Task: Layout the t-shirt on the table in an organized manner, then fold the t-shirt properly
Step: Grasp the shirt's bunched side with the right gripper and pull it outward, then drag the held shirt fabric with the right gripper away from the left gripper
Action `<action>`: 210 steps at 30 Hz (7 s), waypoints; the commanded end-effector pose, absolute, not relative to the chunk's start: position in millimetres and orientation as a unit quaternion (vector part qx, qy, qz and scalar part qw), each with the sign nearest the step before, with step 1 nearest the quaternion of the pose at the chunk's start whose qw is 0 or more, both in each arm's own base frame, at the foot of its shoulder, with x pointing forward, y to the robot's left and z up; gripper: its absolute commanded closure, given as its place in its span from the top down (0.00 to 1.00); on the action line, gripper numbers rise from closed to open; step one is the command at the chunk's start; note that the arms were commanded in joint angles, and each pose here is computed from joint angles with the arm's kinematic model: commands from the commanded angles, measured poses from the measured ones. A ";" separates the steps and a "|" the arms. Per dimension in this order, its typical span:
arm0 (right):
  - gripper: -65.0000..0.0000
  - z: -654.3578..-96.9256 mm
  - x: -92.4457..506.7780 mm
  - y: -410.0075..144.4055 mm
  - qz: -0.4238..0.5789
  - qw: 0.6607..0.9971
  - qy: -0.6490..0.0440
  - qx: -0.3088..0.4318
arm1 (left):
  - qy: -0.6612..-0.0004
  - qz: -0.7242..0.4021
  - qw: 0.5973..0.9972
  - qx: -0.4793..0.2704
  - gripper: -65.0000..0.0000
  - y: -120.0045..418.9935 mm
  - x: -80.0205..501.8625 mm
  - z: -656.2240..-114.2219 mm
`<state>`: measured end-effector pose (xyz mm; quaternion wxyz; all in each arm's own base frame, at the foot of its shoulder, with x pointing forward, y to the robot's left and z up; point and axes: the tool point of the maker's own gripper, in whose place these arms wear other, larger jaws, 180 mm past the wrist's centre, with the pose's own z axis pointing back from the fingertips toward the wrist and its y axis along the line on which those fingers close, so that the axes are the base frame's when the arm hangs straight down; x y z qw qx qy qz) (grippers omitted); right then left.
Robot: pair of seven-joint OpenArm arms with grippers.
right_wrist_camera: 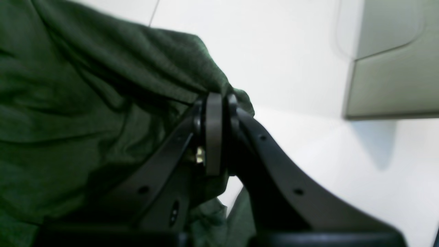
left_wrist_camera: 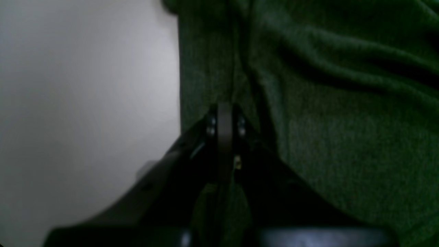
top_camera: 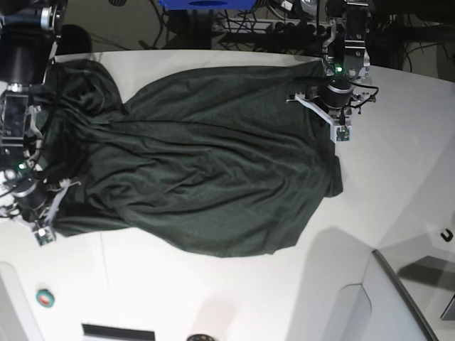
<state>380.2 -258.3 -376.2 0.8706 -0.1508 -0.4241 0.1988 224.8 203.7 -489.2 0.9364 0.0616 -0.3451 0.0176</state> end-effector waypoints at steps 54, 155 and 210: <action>0.33 -433.5 374.8 -112.6 0.221 0.931 -0.291 0.005 | -0.328 0.019 0.942 0.069 0.00 209.2 213.9 -492.8; 0.51 -382.8 231.0 -71.4 0.325 0.903 -0.279 -0.035 | -0.290 0.006 0.953 0.091 0.00 236.1 190.4 -509.1; 0.00 -292.9 433.8 -209.7 0.205 0.878 -0.401 -0.164 | -0.304 -0.001 0.948 0.094 0.00 235.0 190.6 -497.3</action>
